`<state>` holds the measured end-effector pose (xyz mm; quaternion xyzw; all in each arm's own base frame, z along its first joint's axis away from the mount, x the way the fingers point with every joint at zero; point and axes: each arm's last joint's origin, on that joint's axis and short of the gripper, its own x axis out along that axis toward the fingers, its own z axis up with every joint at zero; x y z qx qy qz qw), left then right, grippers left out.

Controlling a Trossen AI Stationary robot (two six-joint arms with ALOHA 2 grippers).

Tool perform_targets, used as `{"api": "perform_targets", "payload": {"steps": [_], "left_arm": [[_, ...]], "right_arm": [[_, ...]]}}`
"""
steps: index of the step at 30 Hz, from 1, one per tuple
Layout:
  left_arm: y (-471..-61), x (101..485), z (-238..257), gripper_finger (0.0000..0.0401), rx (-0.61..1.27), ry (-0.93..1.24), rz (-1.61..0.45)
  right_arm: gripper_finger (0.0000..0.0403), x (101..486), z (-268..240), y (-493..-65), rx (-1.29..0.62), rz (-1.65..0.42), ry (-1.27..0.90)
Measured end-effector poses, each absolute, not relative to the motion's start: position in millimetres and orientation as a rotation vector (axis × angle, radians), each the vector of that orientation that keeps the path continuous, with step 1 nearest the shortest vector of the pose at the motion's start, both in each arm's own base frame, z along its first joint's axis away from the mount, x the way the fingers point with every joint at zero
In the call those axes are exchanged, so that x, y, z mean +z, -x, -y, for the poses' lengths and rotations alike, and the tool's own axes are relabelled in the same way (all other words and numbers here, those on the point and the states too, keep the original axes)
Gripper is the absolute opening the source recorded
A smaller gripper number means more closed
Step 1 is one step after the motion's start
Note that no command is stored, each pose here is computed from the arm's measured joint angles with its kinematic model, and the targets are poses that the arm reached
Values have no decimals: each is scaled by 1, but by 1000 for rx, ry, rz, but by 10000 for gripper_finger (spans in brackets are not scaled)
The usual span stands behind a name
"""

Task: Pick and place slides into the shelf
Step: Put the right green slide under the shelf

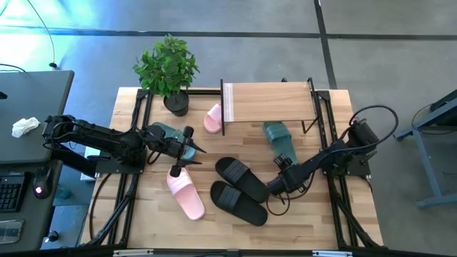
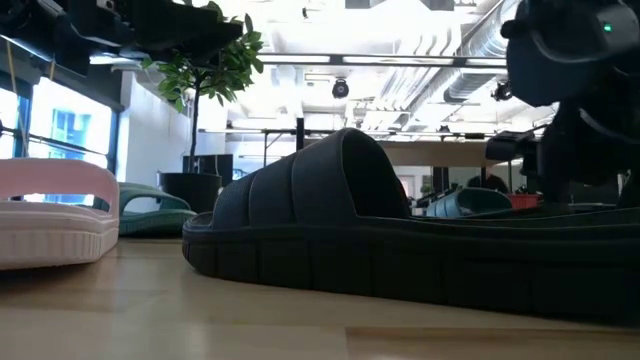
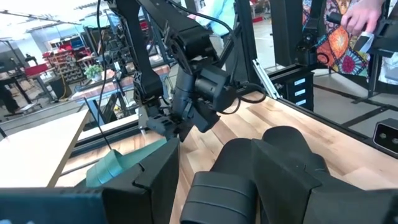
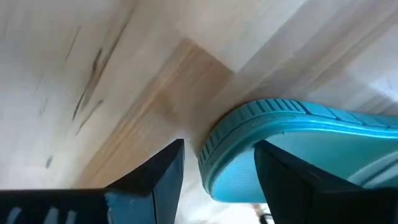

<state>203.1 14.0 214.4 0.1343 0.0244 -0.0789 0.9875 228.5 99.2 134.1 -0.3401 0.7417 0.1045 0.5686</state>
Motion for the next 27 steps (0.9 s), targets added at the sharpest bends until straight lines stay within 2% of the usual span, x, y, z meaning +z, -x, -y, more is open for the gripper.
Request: {"api": "perform_targets", "payload": {"steps": [4, 11, 18, 23, 27], "left_arm": [[-203, 214, -14, 182, -159, -269, -52], [-203, 214, -14, 182, -159, -269, -54], [-203, 212, -14, 182, -162, -266, -72], [-203, 212, -14, 182, -162, -265, -76], [-203, 212, -14, 182, -162, -265, -75]], "right_arm": [[162, 138, -94, -231, 183, -1726, 704], [96, 140, -83, -236, 55, -1710, 562], [68, 140, -81, -238, -18, -1694, 486], [13, 140, -81, -238, -95, -1684, 424], [11, 140, -83, -238, -193, -1653, 401]]}}
